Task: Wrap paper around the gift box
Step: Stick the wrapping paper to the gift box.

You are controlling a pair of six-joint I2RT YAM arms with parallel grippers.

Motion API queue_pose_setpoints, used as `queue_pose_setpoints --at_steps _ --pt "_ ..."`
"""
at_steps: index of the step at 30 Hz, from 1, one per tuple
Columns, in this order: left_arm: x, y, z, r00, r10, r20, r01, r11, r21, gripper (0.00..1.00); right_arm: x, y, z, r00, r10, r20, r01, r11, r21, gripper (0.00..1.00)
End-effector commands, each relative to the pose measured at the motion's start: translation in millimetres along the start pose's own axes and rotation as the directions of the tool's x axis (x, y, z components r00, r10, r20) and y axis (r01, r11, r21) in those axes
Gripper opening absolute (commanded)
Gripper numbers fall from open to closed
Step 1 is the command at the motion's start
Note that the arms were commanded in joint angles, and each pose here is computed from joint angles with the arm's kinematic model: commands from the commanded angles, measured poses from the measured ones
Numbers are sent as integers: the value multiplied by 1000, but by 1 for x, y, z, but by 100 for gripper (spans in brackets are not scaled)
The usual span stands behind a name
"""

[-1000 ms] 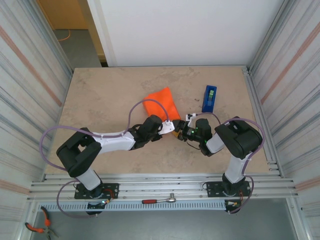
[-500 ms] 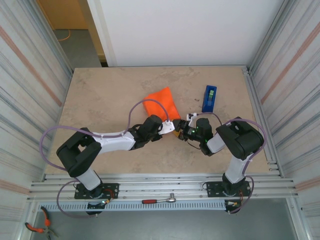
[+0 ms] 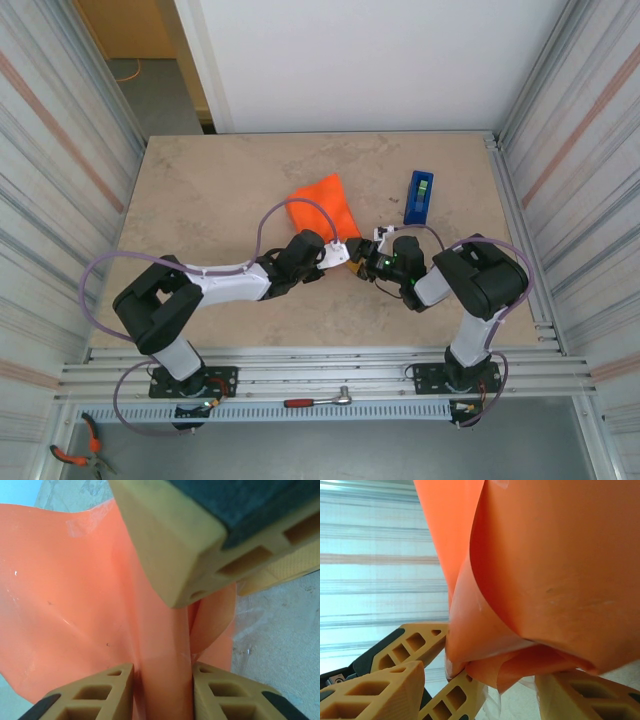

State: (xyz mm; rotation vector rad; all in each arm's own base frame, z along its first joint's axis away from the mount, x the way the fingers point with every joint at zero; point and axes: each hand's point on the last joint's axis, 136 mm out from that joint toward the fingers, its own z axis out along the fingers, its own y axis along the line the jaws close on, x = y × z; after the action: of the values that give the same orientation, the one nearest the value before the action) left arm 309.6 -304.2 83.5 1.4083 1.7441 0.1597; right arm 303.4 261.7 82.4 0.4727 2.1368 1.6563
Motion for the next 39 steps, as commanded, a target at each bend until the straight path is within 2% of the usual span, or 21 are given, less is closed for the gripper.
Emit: queue_pose_setpoints --at_steps 1,23,29,31,36,39 --pt "18 -25 6 997 49 -63 -44 996 77 32 -4 10 -6 1000 6 22 -5 1000 -28 59" --pt "18 -24 6 997 48 -64 -43 996 74 31 -3 -2 -20 999 14 37 -14 1000 0 60" --pt "18 -24 5 997 46 -64 -42 997 70 31 -2 -13 -34 999 -6 37 4 999 53 57" --pt "18 -23 5 997 44 -64 -40 997 68 31 2 -16 -35 999 -27 19 26 996 84 49" --pt "18 -22 5 997 43 -65 -39 997 64 31 14 -16 -36 991 -124 -47 130 979 159 15" --pt "18 -22 5 997 43 -65 -39 997 63 31 19 -14 -36 982 -171 -75 183 963 200 4"
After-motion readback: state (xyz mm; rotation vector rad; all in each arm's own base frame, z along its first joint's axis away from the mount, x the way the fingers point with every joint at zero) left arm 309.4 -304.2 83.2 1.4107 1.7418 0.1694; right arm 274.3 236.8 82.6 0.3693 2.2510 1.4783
